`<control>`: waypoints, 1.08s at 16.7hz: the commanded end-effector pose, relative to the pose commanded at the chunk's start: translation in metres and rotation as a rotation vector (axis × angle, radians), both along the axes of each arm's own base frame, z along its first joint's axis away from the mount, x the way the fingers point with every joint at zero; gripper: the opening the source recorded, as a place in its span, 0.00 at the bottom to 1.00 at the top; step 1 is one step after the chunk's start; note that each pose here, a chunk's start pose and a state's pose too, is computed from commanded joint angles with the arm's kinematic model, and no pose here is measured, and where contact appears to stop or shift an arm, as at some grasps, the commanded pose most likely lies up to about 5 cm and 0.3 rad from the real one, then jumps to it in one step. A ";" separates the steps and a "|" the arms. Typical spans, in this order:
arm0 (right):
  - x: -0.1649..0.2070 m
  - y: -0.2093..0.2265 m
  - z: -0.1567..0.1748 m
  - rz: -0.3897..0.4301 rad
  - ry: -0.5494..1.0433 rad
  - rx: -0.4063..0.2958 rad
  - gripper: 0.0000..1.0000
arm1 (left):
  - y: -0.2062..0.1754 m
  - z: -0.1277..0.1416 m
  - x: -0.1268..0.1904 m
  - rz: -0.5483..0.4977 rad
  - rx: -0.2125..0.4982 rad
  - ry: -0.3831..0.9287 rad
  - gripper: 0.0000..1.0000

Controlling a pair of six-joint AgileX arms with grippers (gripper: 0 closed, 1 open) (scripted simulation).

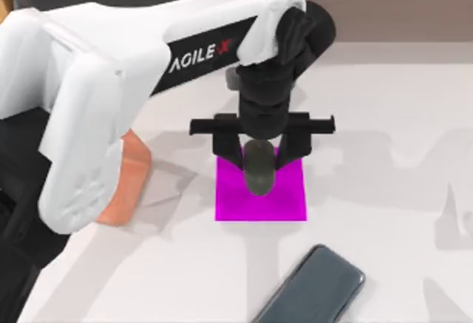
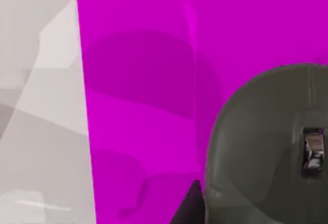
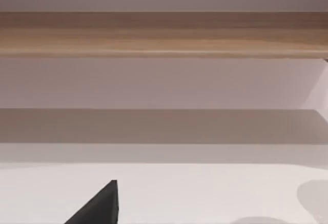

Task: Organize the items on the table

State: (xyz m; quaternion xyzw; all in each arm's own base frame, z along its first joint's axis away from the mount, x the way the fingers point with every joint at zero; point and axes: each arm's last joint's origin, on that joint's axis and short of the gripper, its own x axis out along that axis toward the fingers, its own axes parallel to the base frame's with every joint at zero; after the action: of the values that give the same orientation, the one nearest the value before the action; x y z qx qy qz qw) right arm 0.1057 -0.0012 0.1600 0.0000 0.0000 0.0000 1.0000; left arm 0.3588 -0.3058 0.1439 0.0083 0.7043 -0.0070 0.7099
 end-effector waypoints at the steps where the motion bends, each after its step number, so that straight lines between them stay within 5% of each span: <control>1: 0.000 0.000 0.000 0.000 0.000 0.000 1.00 | 0.000 0.000 0.000 0.000 0.000 0.000 0.00; 14: 0.000 0.000 0.000 0.000 0.000 0.000 1.00 | 0.000 -0.010 0.000 0.000 0.000 0.000 0.00; 18: 0.000 0.000 0.000 0.000 0.000 0.000 1.00 | 0.000 -0.010 0.000 0.000 0.000 0.000 0.30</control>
State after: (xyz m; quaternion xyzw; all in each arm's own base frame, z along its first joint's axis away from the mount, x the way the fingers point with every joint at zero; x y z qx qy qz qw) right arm 0.1057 -0.0012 0.1600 0.0000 0.0000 0.0000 1.0000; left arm 0.3587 -0.3057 0.1339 0.0083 0.7043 -0.0070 0.7099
